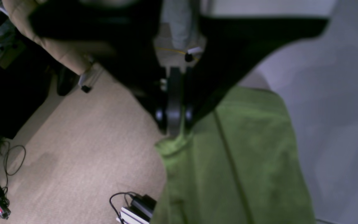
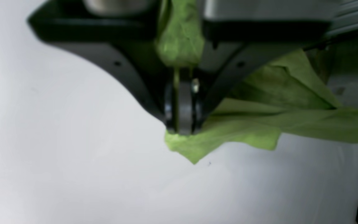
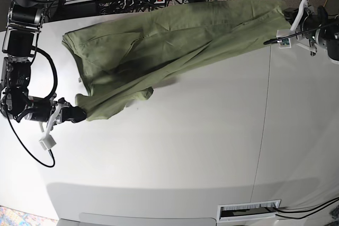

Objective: Fold the T-shirt properly
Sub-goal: 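Carry the hem over the shirt body toward the collar with both grippers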

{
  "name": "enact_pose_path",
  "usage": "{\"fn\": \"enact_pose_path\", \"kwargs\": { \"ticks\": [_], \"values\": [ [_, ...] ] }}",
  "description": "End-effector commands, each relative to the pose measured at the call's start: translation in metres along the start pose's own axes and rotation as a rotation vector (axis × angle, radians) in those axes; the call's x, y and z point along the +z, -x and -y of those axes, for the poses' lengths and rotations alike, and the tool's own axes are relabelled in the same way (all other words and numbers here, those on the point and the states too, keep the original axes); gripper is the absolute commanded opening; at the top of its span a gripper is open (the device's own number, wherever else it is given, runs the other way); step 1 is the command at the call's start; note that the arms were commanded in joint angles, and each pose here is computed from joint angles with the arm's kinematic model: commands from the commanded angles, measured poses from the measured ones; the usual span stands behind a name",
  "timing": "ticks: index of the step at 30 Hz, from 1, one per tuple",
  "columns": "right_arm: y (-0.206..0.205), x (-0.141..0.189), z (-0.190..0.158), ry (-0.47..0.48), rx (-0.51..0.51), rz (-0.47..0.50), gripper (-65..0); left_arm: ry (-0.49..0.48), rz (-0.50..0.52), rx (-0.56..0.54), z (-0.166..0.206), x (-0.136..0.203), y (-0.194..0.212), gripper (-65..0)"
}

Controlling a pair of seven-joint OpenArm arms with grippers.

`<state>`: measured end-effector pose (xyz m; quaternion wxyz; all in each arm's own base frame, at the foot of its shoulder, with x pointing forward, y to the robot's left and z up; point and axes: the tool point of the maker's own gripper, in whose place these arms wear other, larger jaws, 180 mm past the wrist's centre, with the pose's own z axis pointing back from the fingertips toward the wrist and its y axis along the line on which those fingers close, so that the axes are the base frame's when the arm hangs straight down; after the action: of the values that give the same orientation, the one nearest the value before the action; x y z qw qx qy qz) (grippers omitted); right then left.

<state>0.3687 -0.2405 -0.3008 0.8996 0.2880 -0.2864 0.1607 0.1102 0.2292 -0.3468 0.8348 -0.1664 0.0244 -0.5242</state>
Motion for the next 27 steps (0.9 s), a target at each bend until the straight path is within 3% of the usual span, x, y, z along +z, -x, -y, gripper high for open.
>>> {"fn": "enact_pose_path", "kwargs": {
  "ticks": [1, 7, 9, 11, 12, 17, 19, 24, 27],
  "values": [
    [-0.018, 0.014, 0.001, 0.013, 0.029, 0.051, -65.0, -0.019, -0.018, -0.006, -0.005, 0.008, 0.003, -65.0],
    [-0.017, 0.013, 0.001, 0.012, 0.027, 0.049, -65.0, -0.035, -0.015, -0.009, -0.007, 0.008, 0.003, -65.0],
    [-0.019, 0.014, 0.001, 0.012, 0.029, 0.052, -64.2, -0.081, -0.01, -0.02, -0.016, 0.008, 0.002, -52.4],
    [-0.021, 0.014, 0.0, 0.006, 0.03, 0.06, -55.5, -0.14, -0.012, -0.038, -0.026, 0.009, 0.002, -41.9],
    [-0.024, 0.015, -0.003, -0.007, 0.029, 0.072, -52.0, -0.174, -0.017, -0.049, -0.032, 0.01, 0.002, -39.9],
    [-0.028, 0.015, -0.008, -0.036, 0.024, 0.097, -49.8, -0.34, -0.078, -0.041, -0.061, 0.019, 0.013, -39.5],
    [-0.029, 0.015, -0.009, -0.04, 0.023, 0.1, -49.8, -0.382, -0.055, -0.029, -0.068, 0.021, 0.009, -39.6],
    [-0.041, 0.018, -0.024, -0.125, 0.008, 0.168, -49.8, -0.372, 0.065, -0.063, -0.061, 0.02, -0.02, -40.9],
    [-0.045, 0.018, -0.03, -0.156, 0.003, 0.192, -49.8, -0.333, 0.139, -0.086, -0.047, 0.02, -0.041, -49.8]
  ]
}}
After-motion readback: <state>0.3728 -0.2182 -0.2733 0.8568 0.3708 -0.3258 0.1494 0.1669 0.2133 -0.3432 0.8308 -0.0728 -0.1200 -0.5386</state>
